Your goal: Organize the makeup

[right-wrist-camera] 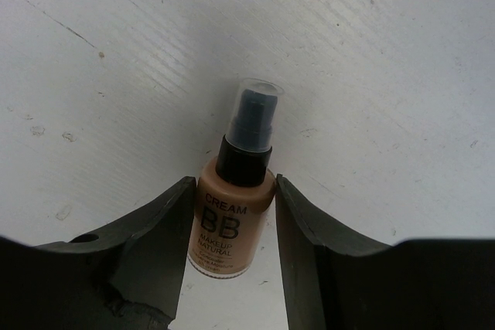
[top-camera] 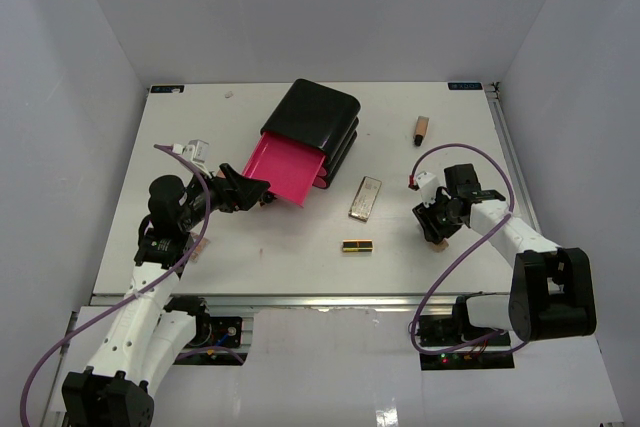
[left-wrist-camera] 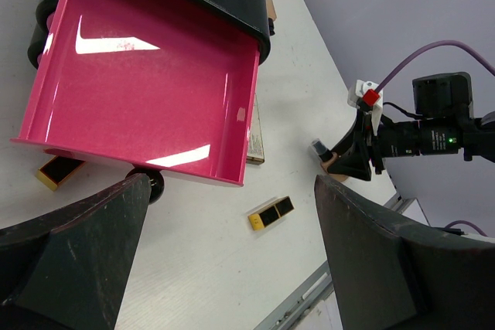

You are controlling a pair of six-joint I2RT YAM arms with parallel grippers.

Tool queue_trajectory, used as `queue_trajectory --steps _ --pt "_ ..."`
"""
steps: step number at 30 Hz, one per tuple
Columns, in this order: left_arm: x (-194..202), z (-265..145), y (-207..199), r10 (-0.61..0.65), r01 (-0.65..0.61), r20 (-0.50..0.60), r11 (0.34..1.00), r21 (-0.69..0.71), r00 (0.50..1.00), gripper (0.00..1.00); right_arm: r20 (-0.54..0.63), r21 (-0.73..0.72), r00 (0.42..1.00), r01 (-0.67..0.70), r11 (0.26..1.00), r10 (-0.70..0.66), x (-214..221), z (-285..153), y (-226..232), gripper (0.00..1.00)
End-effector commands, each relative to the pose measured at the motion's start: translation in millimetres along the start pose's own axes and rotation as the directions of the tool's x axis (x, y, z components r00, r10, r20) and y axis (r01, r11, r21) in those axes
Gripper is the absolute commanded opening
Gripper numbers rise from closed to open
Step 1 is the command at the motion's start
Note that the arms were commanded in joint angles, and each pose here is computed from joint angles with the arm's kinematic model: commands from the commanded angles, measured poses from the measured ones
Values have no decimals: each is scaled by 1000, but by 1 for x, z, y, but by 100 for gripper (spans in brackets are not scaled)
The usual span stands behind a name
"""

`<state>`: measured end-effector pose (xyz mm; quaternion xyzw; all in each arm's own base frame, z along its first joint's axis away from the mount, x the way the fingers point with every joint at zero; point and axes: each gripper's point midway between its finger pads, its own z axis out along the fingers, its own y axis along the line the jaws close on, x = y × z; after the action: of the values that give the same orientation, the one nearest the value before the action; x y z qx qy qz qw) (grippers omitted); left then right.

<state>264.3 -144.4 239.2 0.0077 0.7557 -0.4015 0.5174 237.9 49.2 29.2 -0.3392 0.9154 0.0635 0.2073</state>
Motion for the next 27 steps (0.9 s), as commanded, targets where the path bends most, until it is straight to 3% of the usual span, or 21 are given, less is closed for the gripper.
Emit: queue_trajectory --steps 1,9,12,19,22,27 --pt "-6 -2 -3 19 -19 27 1000 8 999 98 -78 -11 997 -2 1000 1 22 8 5 51" --pt "-6 -2 -3 19 -19 27 1000 8 999 98 -71 -5 997 0 1000 0 21 7 4 53" --pt "-5 -3 -3 19 -20 27 1000 8 999 98 -67 -4 998 1 1000 -1 20 6 4 44" --pt "-6 -3 -4 20 -20 27 1000 10 999 98 -7 -6 999 33 999 -33 4 -3 4 13" --pt "-7 -3 -4 24 -24 31 1000 7 999 98 45 -16 995 87 996 -86 -15 -13 5 8" --pt "-10 -4 -3 32 -32 41 999 -7 999 98 157 -49 967 209 977 -199 -73 -43 16 8"
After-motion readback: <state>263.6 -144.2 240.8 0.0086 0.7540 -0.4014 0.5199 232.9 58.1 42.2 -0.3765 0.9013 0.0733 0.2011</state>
